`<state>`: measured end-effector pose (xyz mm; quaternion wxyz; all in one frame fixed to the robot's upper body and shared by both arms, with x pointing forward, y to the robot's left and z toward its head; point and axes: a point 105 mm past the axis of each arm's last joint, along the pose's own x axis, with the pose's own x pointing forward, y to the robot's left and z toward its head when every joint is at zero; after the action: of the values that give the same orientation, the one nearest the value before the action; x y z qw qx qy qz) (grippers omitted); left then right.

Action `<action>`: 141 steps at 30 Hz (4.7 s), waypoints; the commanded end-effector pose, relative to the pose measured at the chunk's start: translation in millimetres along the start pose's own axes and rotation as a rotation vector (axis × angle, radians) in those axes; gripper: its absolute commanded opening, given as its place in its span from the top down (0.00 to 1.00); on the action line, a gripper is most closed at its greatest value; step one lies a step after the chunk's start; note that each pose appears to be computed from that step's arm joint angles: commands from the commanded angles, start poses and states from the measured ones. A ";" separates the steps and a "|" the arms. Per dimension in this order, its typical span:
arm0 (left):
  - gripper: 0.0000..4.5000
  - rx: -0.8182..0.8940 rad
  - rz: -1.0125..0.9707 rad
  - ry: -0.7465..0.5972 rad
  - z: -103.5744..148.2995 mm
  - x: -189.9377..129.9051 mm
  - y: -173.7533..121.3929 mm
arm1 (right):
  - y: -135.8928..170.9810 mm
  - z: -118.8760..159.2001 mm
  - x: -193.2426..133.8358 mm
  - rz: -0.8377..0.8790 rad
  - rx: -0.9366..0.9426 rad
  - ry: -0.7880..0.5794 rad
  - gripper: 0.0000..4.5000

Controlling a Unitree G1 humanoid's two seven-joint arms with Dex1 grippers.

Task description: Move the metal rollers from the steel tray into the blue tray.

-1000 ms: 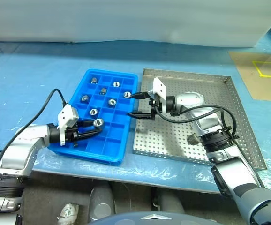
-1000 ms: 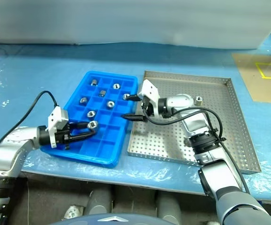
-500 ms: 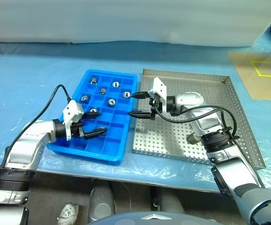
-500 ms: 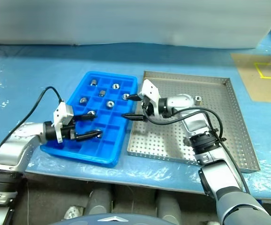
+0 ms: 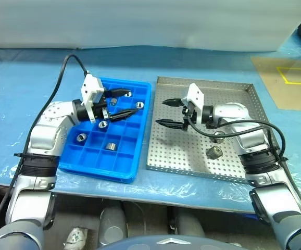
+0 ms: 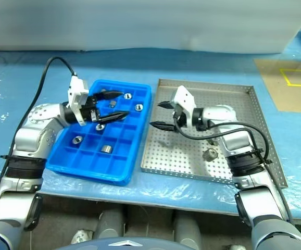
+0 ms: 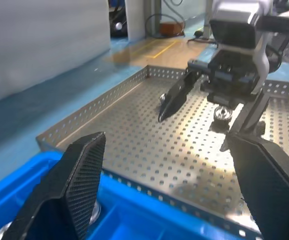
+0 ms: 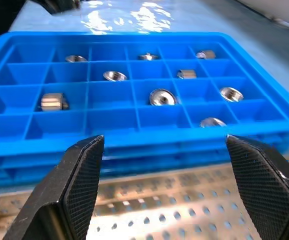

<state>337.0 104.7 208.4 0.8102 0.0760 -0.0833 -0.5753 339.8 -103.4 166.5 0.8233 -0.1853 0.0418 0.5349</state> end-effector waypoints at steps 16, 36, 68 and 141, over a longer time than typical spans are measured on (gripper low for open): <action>0.10 -0.013 -0.331 -0.023 -24.4 63.7 -44.4 | -28.7 -61.6 -95.2 -0.428 0.139 0.139 0.11; 0.10 -0.016 -0.273 0.004 -34.5 53.6 -43.0 | -34.3 -109.2 -89.8 -0.462 0.240 0.202 0.11; 0.09 -0.016 -0.187 0.091 -6.7 -14.8 -21.5 | -24.6 -25.7 -28.9 -0.203 0.059 0.032 0.64; 0.09 -0.028 -0.197 0.047 -17.1 17.9 -38.9 | -22.6 -20.7 -40.6 -0.177 0.044 0.053 0.19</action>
<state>309.5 79.2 176.3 0.7657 0.0713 -0.0300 -0.6385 358.4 -144.7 151.3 0.8663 -0.1872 0.0713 0.4575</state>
